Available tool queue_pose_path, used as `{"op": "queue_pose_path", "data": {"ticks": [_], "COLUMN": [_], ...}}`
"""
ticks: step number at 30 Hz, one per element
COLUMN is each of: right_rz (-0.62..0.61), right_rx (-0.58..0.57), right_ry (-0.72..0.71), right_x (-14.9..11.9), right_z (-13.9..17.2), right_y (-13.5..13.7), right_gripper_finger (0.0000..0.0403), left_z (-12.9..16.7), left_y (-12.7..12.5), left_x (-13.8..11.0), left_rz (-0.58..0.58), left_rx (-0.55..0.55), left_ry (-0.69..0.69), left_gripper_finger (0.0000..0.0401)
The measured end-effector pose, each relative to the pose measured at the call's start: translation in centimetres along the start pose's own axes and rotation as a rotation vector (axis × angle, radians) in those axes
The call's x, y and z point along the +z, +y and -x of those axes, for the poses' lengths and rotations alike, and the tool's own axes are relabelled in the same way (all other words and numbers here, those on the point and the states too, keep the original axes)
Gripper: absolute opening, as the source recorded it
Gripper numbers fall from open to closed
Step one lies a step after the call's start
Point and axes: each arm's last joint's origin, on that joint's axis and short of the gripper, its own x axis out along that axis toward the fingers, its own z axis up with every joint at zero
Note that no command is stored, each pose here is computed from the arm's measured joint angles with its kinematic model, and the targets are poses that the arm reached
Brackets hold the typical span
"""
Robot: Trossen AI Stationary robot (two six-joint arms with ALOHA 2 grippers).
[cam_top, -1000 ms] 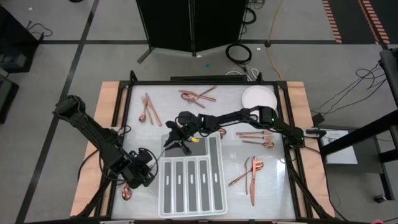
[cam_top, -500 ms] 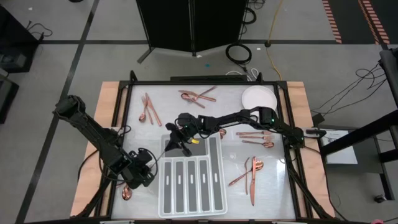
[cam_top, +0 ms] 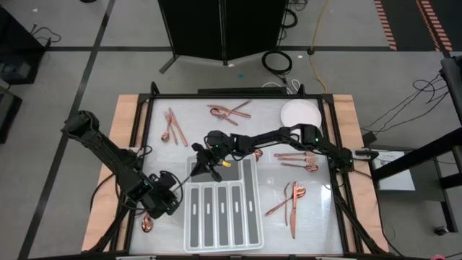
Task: Sort silverware
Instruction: Put the knife into the silverware tray
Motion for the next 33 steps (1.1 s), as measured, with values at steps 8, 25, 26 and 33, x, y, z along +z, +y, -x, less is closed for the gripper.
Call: {"op": "queue_pose_path", "data": {"ticks": [8,25,26,33], "right_rz": [-0.029,-0.046,-0.058,-0.143], "right_rx": [0.029,0.046,0.039,0.068], "right_ry": [-0.022,0.011,0.032,0.361], "right_x": [0.3,1.3,1.7,3.8], "right_z": [0.0,1.9,2.7,8.6], "right_y": [0.1,-0.9,-1.2,0.5], "right_gripper_finger": [0.0,0.0069,0.008,0.0119], "left_z": [0.0,1.3,2.0,6.8], "left_y": [-0.1,-0.4,-0.5,-0.3], "left_x": [0.0,0.4,0.5,2.0], "left_rz": [-0.021,-0.048,-0.036,0.311], "left_rx": [-0.007,-0.051,-0.067,-0.283], "left_ry": [0.0,-0.002,-0.003,-0.019], "left_gripper_finger": [0.0098,0.0014,0.0014,0.0014]}}
